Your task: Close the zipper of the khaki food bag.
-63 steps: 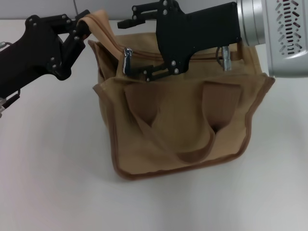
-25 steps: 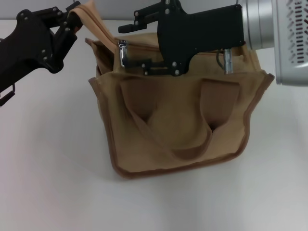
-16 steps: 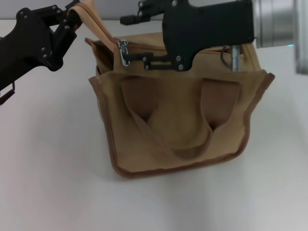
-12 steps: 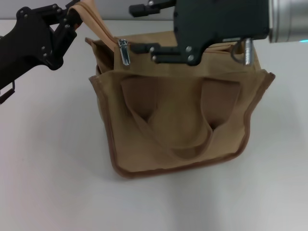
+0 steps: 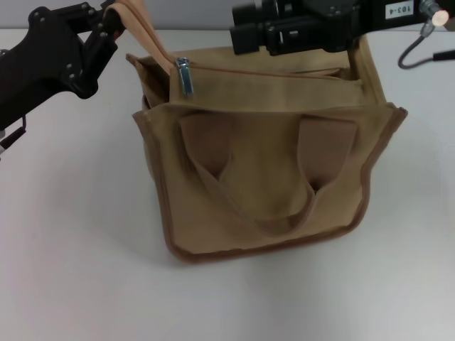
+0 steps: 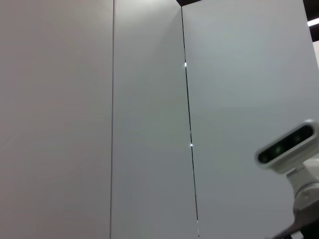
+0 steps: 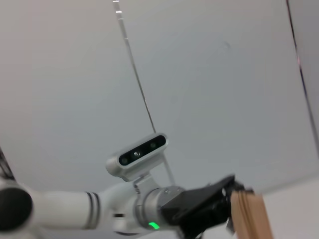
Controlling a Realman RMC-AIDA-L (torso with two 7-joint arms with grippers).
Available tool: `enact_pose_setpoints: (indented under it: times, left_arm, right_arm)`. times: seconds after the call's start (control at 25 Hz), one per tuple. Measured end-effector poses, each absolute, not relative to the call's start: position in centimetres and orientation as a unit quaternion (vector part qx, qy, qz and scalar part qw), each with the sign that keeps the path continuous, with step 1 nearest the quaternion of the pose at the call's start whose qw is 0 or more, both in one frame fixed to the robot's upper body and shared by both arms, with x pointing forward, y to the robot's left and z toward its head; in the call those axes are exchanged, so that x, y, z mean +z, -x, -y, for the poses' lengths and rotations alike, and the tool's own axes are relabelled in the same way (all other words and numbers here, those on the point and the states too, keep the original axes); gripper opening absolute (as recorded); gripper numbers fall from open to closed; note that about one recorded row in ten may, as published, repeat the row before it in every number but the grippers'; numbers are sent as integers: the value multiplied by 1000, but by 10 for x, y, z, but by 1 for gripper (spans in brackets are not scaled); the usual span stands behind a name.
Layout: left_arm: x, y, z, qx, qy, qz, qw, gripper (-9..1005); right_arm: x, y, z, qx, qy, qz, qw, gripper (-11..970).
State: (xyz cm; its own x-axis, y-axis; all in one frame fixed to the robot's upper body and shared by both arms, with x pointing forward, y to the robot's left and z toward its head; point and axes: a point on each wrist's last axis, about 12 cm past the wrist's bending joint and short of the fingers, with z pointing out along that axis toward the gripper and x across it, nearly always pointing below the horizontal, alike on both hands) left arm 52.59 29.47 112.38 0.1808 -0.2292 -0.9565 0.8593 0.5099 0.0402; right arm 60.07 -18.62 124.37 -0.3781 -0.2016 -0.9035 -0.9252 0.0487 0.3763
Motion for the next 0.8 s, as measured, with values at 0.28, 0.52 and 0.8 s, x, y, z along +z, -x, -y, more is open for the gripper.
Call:
enact_pose_setpoints:
  times: [0.28,0.52,0.8]
  left_arm:
    - [1124,-525,-294,-387,-310,-508,704,33]
    - [1123,-526,-292,-389,-312,-508,702,33]
    - [1118,-524,-289,-392,-307,-511,701,33]
  right_arm:
    - [1223,-612,186,588,349,-692,232,507]
    - [1215,-615,174,593,316,-713,199,507]
    - [1201,-616,165,582,294,-737,178,507]
